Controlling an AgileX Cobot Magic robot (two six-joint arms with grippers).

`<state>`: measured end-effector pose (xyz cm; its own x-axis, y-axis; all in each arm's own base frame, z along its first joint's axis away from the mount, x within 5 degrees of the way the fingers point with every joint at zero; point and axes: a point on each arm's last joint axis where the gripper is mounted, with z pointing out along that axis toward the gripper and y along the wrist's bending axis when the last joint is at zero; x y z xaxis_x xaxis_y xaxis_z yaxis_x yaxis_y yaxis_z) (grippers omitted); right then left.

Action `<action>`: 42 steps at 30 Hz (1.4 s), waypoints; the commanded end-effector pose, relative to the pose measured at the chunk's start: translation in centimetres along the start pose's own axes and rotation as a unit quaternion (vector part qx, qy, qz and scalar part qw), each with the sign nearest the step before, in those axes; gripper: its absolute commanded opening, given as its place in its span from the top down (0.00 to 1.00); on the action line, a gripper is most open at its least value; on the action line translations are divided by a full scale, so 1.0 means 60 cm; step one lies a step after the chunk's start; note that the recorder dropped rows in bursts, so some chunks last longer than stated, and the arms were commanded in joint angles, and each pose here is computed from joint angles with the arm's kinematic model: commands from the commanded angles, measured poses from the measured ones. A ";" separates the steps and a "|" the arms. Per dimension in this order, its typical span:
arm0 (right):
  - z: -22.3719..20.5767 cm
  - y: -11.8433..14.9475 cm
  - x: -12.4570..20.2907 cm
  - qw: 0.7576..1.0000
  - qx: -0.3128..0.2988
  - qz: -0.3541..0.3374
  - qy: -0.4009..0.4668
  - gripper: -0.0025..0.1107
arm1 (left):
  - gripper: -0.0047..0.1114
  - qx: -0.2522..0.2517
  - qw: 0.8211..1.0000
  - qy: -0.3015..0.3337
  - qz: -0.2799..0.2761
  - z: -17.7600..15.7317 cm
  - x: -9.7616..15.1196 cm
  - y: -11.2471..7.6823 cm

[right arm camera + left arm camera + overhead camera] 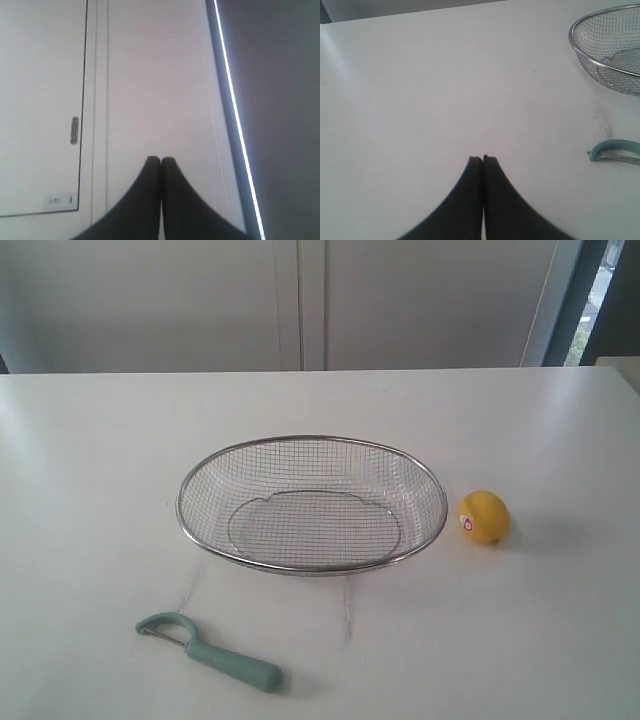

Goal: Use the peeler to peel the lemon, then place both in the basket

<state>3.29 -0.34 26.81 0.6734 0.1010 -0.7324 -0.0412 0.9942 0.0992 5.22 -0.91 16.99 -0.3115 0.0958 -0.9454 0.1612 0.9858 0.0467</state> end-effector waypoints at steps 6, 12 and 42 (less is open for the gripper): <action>0.001 -0.006 -0.014 0.999 0.021 0.030 -0.034 0.98 | 0.96 0.005 1.000 -0.003 -0.001 0.000 0.000 -0.001; 0.009 -0.004 -0.035 0.998 0.020 0.007 -0.055 0.98 | 0.96 0.005 1.000 -0.003 -0.001 0.000 0.000 -0.001; 0.066 0.001 -0.077 0.993 0.032 -0.094 0.060 0.98 | 0.96 0.005 1.000 -0.003 -0.001 0.000 0.000 -0.001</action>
<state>2.62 -0.91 32.81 0.6094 -0.1157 -0.7844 0.1503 0.9882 -0.0290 5.22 -0.91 16.99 -0.3115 0.0958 -0.9454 0.1612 0.9858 0.0467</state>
